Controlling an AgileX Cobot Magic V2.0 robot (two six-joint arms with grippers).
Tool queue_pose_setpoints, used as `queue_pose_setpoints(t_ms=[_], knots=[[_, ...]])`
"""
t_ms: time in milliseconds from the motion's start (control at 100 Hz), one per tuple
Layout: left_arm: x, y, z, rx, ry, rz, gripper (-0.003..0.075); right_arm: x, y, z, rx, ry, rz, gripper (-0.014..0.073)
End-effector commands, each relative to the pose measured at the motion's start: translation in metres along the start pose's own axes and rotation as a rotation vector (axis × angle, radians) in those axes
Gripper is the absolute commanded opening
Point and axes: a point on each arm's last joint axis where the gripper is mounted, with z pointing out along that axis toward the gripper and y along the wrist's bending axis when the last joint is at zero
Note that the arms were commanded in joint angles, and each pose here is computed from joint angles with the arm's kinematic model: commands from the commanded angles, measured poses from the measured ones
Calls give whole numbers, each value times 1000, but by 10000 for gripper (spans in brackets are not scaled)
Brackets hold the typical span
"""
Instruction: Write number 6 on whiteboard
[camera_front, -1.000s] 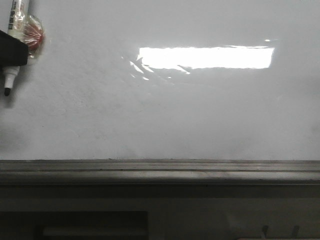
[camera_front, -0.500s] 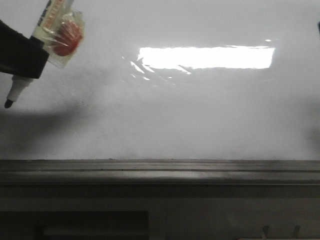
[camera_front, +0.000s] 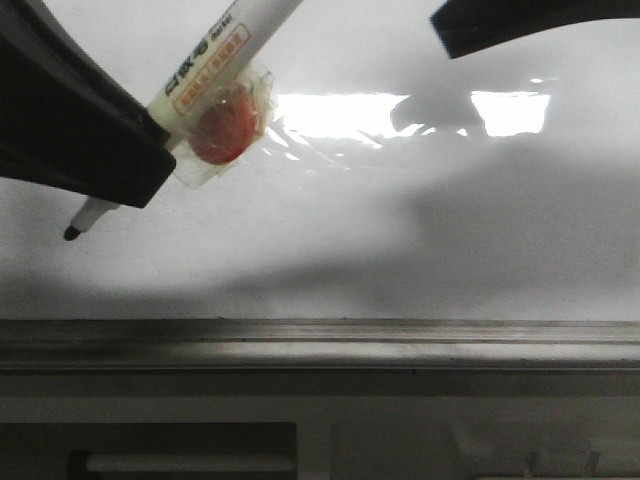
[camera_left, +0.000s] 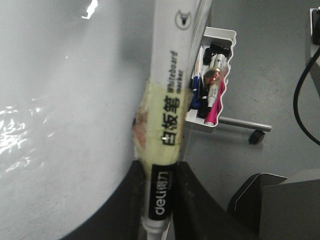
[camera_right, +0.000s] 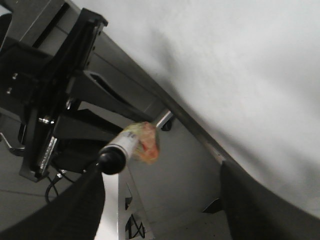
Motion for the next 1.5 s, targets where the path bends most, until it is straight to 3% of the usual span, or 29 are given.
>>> queue_pose_setpoints(t_ms=[0,440,540,780,840,930,1100,1150,1200,1310,1490], knots=[[-15,5,-6,-54,-73,-26,-20,-17,13,6,-74,-31,-25,448],[-15,6,-6,-65,-77,-26,-20,-32,14,44,-128,45,-40,431],[-15,6,-6,-71,-80,-26,-20,-33,13,48,-131,54,-41,323],[-16,8,-6,-87,-85,-27,-19,-31,12,50,-142,72,-75,-53],[-16,7,-6,-85,-84,-27,-13,-31,12,50,-142,72,-79,-64],[-16,7,-6,-85,-85,-27,74,-31,12,50,-142,72,-81,-63],[-17,8,-8,-94,-95,-28,464,-31,11,49,-126,60,-102,-63],[-18,7,-10,-98,-105,-30,536,-32,11,47,-112,51,-113,-63],[-19,7,-15,-113,-122,-34,560,-32,12,44,-93,41,-129,-63],[-19,12,-32,-176,-161,-80,538,-29,16,32,-30,-11,-172,-63],[-10,22,-70,-372,-245,-185,524,-13,22,1,130,-197,-215,-63]])
